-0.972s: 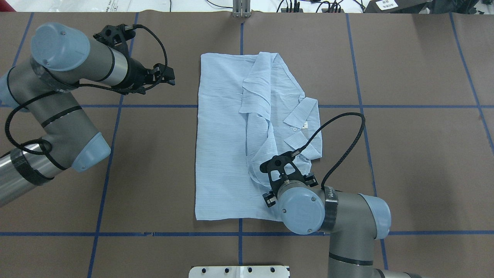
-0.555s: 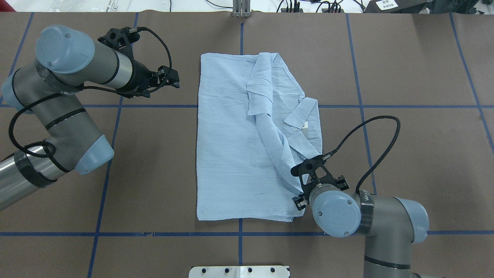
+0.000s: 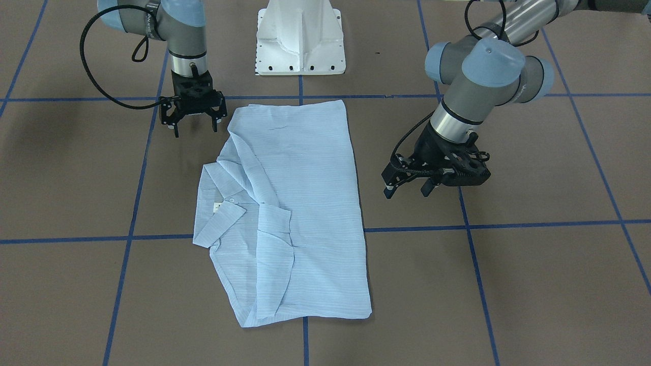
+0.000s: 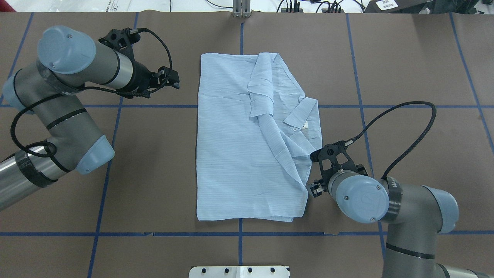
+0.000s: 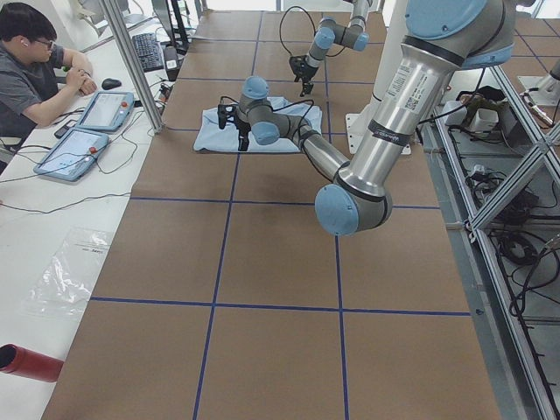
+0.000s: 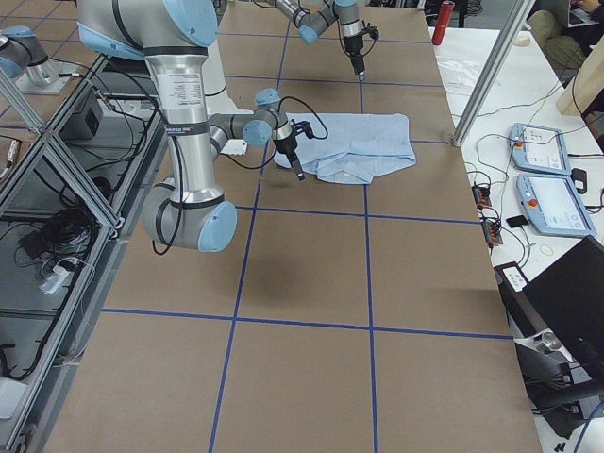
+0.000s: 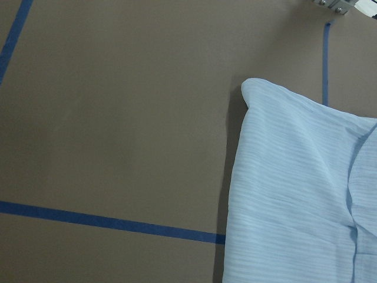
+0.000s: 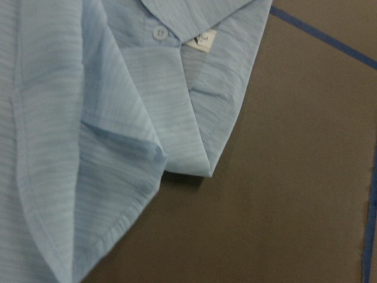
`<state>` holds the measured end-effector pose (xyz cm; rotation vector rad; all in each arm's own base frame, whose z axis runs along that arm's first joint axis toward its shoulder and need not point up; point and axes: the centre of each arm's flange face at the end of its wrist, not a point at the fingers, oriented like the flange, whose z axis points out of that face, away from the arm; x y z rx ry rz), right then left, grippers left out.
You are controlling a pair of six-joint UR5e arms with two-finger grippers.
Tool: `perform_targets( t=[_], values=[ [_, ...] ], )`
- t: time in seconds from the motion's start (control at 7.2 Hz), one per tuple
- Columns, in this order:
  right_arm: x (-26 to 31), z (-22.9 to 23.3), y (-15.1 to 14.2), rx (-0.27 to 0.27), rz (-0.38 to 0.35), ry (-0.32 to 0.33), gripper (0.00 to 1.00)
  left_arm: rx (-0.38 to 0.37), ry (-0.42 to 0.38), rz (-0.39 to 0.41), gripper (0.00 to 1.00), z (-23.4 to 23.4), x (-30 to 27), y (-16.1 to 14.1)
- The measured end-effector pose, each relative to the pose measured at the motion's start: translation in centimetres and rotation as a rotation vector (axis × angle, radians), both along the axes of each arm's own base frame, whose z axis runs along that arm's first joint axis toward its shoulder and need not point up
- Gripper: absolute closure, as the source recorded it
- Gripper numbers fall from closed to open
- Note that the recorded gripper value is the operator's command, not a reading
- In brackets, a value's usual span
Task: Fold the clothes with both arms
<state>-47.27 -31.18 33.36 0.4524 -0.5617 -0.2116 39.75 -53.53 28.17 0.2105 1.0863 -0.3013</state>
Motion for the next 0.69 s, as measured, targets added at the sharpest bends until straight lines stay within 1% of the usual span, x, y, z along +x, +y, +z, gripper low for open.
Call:
perform_targets(
  t=[0.14, 0.28, 0.69],
  values=[
    [-1.2, -2.8, -2.1, 0.017, 0.011, -0.035, 0.00, 0.001, -0.001, 0.001, 0.00, 0.2, 0.0, 0.0],
    [-3.0, -4.9, -4.2, 0.030, 0.022, -0.051, 0.00, 0.000, -0.004, 0.002, 0.00, 0.4, 0.1, -0.1],
    [-9.8, -8.0, -10.3, 0.056, 0.053, -0.050, 0.00, -0.008, -0.016, 0.003, 0.00, 1.3, 0.4, -0.4]
  ],
)
